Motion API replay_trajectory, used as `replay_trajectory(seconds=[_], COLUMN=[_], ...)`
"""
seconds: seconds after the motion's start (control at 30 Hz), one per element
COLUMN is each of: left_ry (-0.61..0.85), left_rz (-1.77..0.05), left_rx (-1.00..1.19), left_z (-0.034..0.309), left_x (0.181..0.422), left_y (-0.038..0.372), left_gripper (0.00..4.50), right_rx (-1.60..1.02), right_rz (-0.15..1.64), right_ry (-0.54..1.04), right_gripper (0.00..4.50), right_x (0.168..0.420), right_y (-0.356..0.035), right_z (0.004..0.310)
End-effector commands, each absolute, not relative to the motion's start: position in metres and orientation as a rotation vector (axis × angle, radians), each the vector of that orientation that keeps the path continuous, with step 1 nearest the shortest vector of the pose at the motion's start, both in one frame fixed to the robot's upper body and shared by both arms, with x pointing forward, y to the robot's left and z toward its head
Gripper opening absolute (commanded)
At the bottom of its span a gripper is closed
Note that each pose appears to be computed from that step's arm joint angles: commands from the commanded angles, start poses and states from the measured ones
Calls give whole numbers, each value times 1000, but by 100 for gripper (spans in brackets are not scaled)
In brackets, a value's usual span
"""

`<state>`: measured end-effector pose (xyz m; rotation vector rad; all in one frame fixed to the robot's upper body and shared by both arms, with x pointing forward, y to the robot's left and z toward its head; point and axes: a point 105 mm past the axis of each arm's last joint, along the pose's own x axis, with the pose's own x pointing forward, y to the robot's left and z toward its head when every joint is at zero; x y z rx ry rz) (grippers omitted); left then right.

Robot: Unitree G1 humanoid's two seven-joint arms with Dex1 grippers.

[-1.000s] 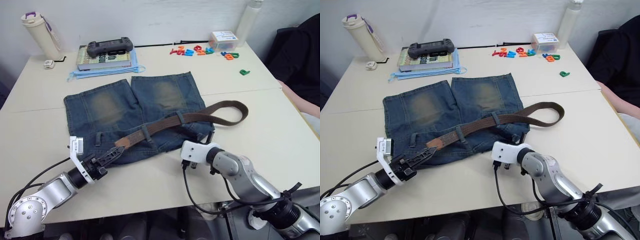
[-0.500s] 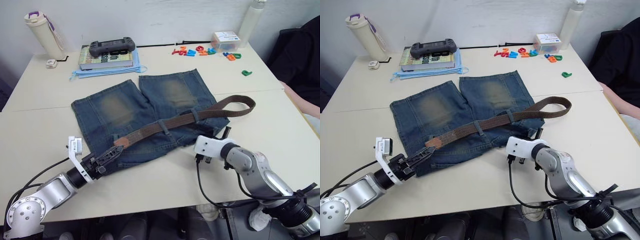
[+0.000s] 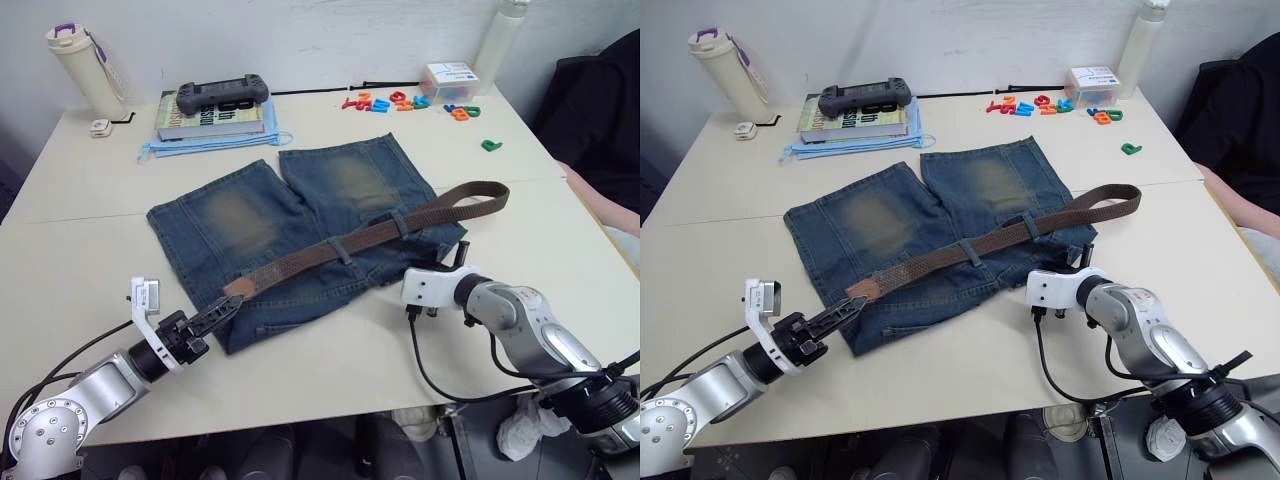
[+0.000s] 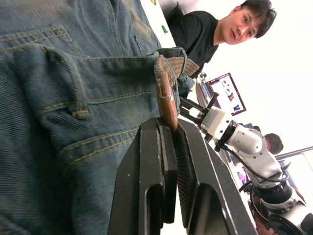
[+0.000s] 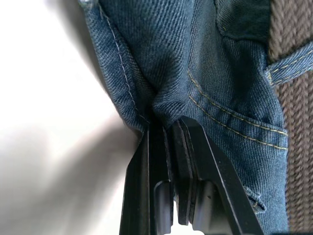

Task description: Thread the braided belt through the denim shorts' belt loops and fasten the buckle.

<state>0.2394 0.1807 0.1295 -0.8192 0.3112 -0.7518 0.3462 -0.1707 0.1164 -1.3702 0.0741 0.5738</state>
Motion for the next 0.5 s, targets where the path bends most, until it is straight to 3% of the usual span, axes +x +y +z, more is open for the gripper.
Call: replay_trajectory(seconds=[0.03,0.07,0.17,0.23,0.27,0.33,0.5], left_ry=[264,263,259,256,255,253,248], left_rz=[-755,-757,-761,-764,-766,-772,-786], left_rx=[-807,-807,-807,-806,-806,-805,-806], left_z=[137,137,137,138,138,139,141], left_x=[241,241,241,242,242,242,245], left_y=[184,183,182,181,180,178,173], left_gripper=[0,0,0,0,0,0,0], right_rx=[-1281,-1235,-1119,-1062,-981,-854,-514], right_rz=[523,526,537,537,541,577,769], right_ry=[100,97,95,103,100,94,90], right_gripper=[2,2,96,181,247,308,308], right_x=[346,344,337,332,329,321,294], right_y=[-181,-178,-174,-175,-174,-170,-136], right_z=[126,129,139,149,162,179,216])
